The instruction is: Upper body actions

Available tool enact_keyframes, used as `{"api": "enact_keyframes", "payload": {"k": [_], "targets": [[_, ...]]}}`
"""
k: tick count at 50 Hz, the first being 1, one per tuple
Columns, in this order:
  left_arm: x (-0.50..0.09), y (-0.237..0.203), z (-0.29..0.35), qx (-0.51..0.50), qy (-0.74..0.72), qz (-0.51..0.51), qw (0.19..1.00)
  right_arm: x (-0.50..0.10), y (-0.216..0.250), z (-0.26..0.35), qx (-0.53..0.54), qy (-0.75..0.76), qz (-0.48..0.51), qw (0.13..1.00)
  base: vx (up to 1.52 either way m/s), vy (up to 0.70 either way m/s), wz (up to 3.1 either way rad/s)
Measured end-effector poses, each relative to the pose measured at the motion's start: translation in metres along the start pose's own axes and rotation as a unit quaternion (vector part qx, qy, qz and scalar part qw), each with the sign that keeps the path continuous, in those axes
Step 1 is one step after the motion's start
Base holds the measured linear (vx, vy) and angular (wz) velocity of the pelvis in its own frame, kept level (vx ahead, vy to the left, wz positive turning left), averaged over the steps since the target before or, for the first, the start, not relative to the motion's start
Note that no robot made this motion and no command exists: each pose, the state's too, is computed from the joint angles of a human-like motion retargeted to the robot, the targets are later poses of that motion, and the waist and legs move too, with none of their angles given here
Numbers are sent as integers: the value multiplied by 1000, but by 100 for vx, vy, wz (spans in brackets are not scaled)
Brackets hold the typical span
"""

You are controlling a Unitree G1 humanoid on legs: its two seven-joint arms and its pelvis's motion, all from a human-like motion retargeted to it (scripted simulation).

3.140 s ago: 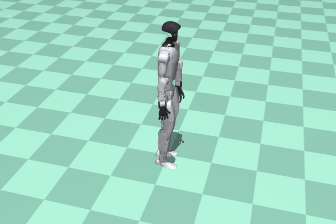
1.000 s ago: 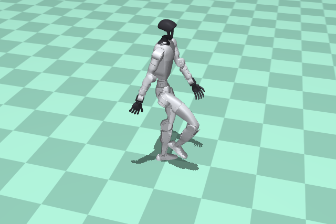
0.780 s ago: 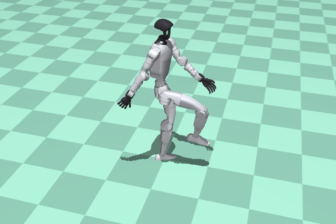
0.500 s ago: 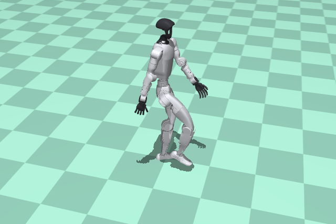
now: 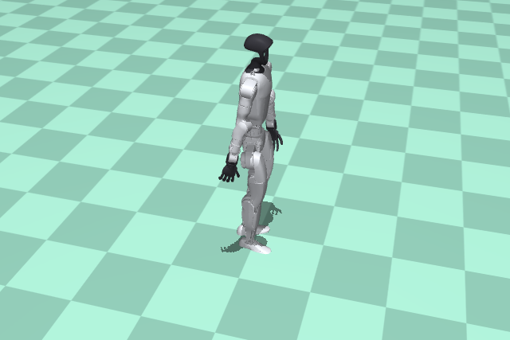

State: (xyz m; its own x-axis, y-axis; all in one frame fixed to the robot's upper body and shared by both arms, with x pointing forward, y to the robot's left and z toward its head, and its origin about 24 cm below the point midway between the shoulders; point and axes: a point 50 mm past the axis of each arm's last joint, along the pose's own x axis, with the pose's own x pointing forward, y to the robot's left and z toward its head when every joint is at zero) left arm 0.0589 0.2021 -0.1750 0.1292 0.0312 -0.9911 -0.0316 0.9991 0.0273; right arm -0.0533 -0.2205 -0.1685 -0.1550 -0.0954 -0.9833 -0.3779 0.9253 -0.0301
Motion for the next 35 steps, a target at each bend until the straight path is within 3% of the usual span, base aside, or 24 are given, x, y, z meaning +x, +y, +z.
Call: {"api": "enact_keyframes", "payload": {"k": [10, 16, 22, 28, 35], "targets": [[-20, 1, -121, -55, 190, -6, 980, -4, -14, 52, 39, -46, -12, 998, -5, -20, 59], [-49, -15, -194, -83, 294, -46, 951, -39, -34, 173, 42, -199, -12, 979, -7, -12, -45], [-82, -55, -246, -181, 371, -102, 905, -131, -41, 308, 19, -430, 22, 902, -4, -7, -125], [-92, -61, -257, -190, 399, -127, 888, -224, -50, 374, -47, -580, 7, 813, 1, -4, -62], [-65, -38, -220, -177, 335, -84, 922, -235, -58, 377, -127, -576, -64, 805, 3, -2, 38]]}}
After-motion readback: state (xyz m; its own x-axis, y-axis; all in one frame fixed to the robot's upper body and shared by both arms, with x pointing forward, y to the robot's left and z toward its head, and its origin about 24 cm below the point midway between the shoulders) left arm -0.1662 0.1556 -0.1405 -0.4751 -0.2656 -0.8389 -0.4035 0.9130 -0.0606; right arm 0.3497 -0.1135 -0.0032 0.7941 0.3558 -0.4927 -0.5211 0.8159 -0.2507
